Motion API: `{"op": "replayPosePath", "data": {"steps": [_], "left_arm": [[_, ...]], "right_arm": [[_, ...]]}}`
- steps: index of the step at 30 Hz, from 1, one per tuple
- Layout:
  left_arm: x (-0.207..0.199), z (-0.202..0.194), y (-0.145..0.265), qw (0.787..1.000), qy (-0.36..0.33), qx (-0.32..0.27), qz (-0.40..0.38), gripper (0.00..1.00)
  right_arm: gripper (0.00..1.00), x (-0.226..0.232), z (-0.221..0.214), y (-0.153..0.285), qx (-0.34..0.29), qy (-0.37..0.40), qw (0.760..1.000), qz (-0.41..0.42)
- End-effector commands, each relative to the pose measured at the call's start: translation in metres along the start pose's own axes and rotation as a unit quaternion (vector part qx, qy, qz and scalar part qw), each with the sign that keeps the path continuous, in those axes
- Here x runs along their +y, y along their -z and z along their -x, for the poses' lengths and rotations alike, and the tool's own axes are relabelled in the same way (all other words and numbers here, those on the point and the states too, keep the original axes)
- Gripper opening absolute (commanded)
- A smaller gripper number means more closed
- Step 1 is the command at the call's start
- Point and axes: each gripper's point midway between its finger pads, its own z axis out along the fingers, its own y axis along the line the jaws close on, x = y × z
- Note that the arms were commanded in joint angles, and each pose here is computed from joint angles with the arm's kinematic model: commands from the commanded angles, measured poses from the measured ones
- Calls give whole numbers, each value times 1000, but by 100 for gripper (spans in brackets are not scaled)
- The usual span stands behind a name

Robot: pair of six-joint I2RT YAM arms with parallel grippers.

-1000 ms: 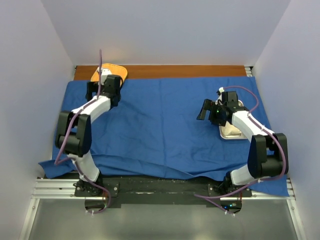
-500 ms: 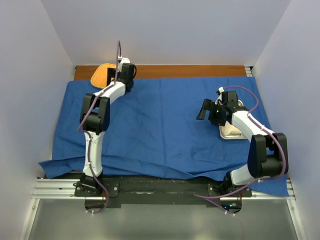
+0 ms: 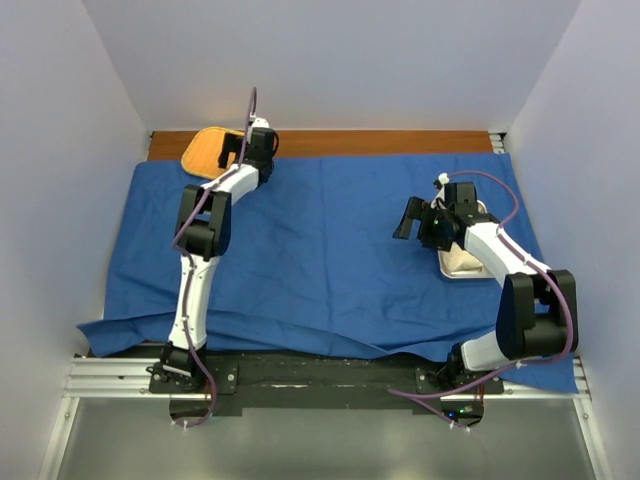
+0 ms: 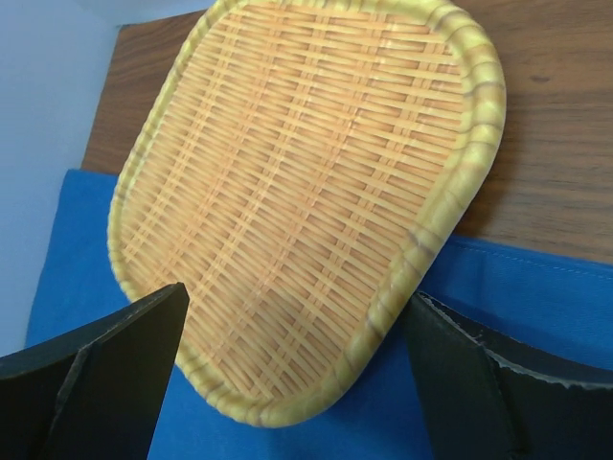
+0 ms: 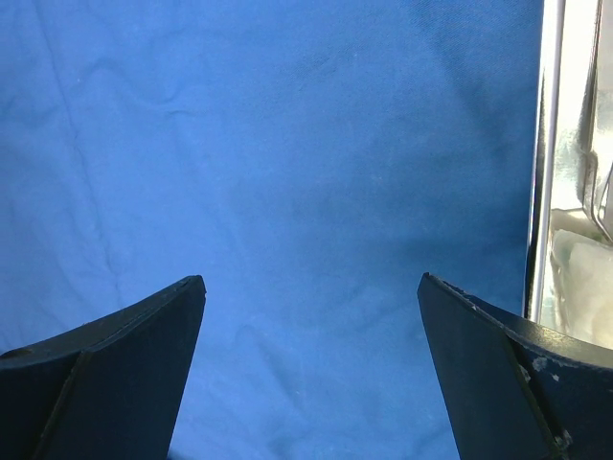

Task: Open and lay out the surgical kit
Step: Adjust the distractor in the surgical kit.

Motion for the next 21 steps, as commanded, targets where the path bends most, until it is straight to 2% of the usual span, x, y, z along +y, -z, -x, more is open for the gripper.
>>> {"op": "replayPosePath", "data": {"steps": [1, 3, 4, 5, 6, 7, 8, 10, 12, 13, 14, 15, 17, 18, 21], "left_arm": [[39, 14, -2, 996, 21, -15, 84, 97], [63, 20, 10, 991, 46, -21, 121, 94], [70, 1, 13, 990, 41, -7, 135, 93], [91, 18, 27, 985, 83, -28, 148, 91], [104, 17, 34, 982, 99, -30, 159, 89], [115, -9, 37, 981, 95, -14, 166, 88], [141, 8, 52, 974, 139, -36, 176, 86], [169, -17, 59, 968, 152, -18, 199, 85], [203, -25, 72, 959, 184, -6, 216, 84], [208, -42, 76, 959, 180, 10, 218, 84], [222, -43, 88, 955, 195, 8, 221, 84], [224, -67, 93, 957, 181, 25, 224, 84], [233, -72, 105, 957, 188, 18, 220, 84], [228, -90, 107, 961, 173, 29, 213, 85], [211, -88, 105, 973, 168, 21, 158, 92]], "right_arm": [[99, 4, 1, 9, -10, 14, 1000, 6], [98, 4, 3, 9, -12, 13, 1000, 6], [98, 4, 3, 9, -13, 14, 1000, 6], [99, 4, 4, 8, -14, 12, 1000, 6], [99, 5, 5, 8, -16, 12, 1000, 7], [98, 5, 5, 7, -15, 11, 1000, 8], [99, 6, 5, 5, -16, 12, 1000, 10], [98, 7, 7, 3, -16, 10, 1000, 14], [98, 8, 7, 1, -13, 7, 1000, 18], [98, 9, 8, 0, -14, 7, 1000, 20], [98, 9, 8, -2, -12, 7, 1000, 20], [99, 9, 9, -2, -11, 7, 1000, 22], [99, 10, 10, -4, -10, 7, 1000, 24], [98, 10, 10, -5, -10, 7, 1000, 24], [99, 12, 11, -8, -7, 7, 1000, 29]]}}
